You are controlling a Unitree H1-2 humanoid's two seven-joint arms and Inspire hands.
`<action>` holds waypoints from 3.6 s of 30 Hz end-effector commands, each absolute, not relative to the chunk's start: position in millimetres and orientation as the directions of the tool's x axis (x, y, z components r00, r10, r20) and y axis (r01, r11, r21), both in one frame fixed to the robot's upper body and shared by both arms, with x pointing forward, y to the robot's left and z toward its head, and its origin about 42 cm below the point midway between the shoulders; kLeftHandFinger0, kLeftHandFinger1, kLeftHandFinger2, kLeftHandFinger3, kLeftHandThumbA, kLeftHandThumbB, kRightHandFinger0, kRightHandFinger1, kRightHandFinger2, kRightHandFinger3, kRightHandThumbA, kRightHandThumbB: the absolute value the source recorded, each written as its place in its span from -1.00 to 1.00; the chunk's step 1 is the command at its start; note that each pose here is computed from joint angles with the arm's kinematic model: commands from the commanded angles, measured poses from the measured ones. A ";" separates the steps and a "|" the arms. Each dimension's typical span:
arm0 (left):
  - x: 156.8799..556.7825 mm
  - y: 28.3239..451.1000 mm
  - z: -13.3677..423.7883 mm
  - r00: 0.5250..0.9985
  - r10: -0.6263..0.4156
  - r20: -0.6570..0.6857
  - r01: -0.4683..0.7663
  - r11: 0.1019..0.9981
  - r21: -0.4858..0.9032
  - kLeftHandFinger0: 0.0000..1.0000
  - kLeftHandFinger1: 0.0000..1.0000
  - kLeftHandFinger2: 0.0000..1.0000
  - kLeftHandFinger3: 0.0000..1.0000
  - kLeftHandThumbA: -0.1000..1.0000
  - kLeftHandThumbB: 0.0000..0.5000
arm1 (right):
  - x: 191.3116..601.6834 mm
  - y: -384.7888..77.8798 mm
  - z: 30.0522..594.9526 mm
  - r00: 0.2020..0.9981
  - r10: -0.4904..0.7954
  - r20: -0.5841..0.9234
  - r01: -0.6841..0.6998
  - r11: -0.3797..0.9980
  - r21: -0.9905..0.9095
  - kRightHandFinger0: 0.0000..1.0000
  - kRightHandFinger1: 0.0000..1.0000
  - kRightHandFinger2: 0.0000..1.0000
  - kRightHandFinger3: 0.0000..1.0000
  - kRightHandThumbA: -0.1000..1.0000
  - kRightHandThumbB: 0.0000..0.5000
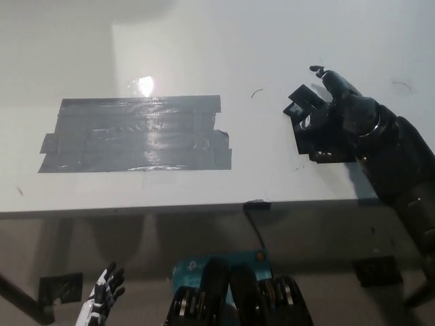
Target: A stapler is kept on the black spot marked on the desk infront of the robot. The robot picks up the stapler using its right hand and passes it to a person
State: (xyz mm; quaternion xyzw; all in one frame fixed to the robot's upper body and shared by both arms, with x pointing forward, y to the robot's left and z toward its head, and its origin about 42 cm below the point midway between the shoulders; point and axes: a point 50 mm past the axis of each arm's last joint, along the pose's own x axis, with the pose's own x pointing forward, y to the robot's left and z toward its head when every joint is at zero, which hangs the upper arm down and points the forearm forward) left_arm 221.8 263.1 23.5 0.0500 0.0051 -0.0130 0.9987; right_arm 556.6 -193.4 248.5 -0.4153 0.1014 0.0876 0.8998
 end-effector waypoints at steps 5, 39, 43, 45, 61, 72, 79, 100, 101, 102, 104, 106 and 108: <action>226.1 266.7 32.7 0.997 -0.049 0.053 0.042 0.991 0.129 1.00 1.00 1.00 1.00 1.00 1.00 | 560.4 -201.5 253.5 0.962 0.065 -0.265 -0.244 0.637 -0.731 1.00 1.00 1.00 1.00 1.00 0.36; 237.9 266.2 36.8 0.995 -0.062 0.073 0.051 0.988 0.145 1.00 1.00 1.00 1.00 1.00 0.93 | 564.2 -206.6 256.4 0.983 0.025 -0.184 -0.163 0.595 -0.787 -0.60 0.04 0.50 -0.07 1.00 -0.76; 239.1 267.2 36.8 0.995 -0.067 0.072 0.056 0.988 0.146 1.00 1.00 1.00 1.00 1.00 0.99 | 565.1 -214.5 262.5 0.969 0.022 -0.245 -0.192 0.690 -0.698 -0.74 -0.27 0.28 -0.06 1.00 -0.84; 242.3 267.3 37.9 0.995 -0.069 0.072 0.058 0.987 0.148 1.00 1.00 1.00 1.00 1.00 1.00 | 567.2 -221.7 269.4 0.959 0.027 -0.282 -0.192 0.792 -0.579 -0.98 -0.70 -0.12 -0.45 1.00 -0.96; 248.0 264.1 40.1 0.994 -0.074 0.085 0.062 0.989 0.135 1.00 1.00 1.00 1.00 1.00 1.00 | 572.7 -260.4 286.5 0.911 0.166 -0.377 -0.185 0.983 -0.014 -1.00 -1.00 -0.30 -0.35 0.86 -0.95; 252.1 264.3 45.1 0.993 -0.078 0.093 0.064 0.988 0.142 1.00 1.00 1.00 1.00 1.00 0.98 | 575.5 -259.0 280.4 0.892 0.290 -0.346 -0.186 0.935 0.303 -1.00 -1.00 -0.82 -0.47 1.00 -1.00; 253.8 264.8 45.3 0.991 -0.083 0.102 0.068 0.988 0.140 1.00 1.00 1.00 1.00 1.00 0.94 | 575.6 -257.3 276.5 0.894 0.386 -0.226 -0.180 0.773 0.609 -1.00 -1.00 -1.00 -0.82 1.00 -0.92; 257.1 263.2 45.0 0.991 -0.078 0.105 0.062 0.987 0.148 1.00 1.00 1.00 1.00 1.00 1.00 | 560.9 -174.9 359.3 0.842 0.527 0.113 -0.503 0.692 0.518 -1.00 -1.00 -1.00 -1.00 1.00 -1.00; 256.8 262.6 45.3 0.992 -0.078 0.101 0.063 0.987 0.147 1.00 1.00 1.00 1.00 1.00 1.00 | 560.1 -169.3 364.4 0.845 0.525 0.102 -0.502 0.715 0.486 -1.00 -1.00 -1.00 -1.00 1.00 -1.00; 256.0 262.5 45.1 0.992 -0.078 0.096 0.063 0.987 0.149 1.00 1.00 1.00 1.00 1.00 1.00 | 559.5 -163.9 368.6 0.850 0.519 0.091 -0.497 0.735 0.461 -1.00 -1.00 -1.00 -1.00 1.00 -0.97; 255.1 263.0 45.0 0.992 -0.082 0.096 0.066 0.986 0.154 1.00 1.00 1.00 1.00 1.00 0.96 | 559.4 -158.5 373.2 0.855 0.513 0.077 -0.490 0.752 0.440 -1.00 -1.00 -1.00 -1.00 1.00 -0.87; 254.9 263.2 44.5 0.992 -0.086 0.097 0.070 0.985 0.157 1.00 1.00 1.00 1.00 1.00 0.95 | 561.2 -154.7 378.8 0.864 0.500 0.056 -0.477 0.778 0.409 -1.00 -1.00 -1.00 -1.00 1.00 -0.85; 254.4 263.6 43.9 0.992 -0.084 0.096 0.067 0.984 0.163 1.00 1.00 1.00 1.00 1.00 0.95 | 567.0 -150.3 386.0 0.876 0.481 0.024 -0.450 0.799 0.399 -1.00 -1.00 -1.00 -0.95 1.00 -0.75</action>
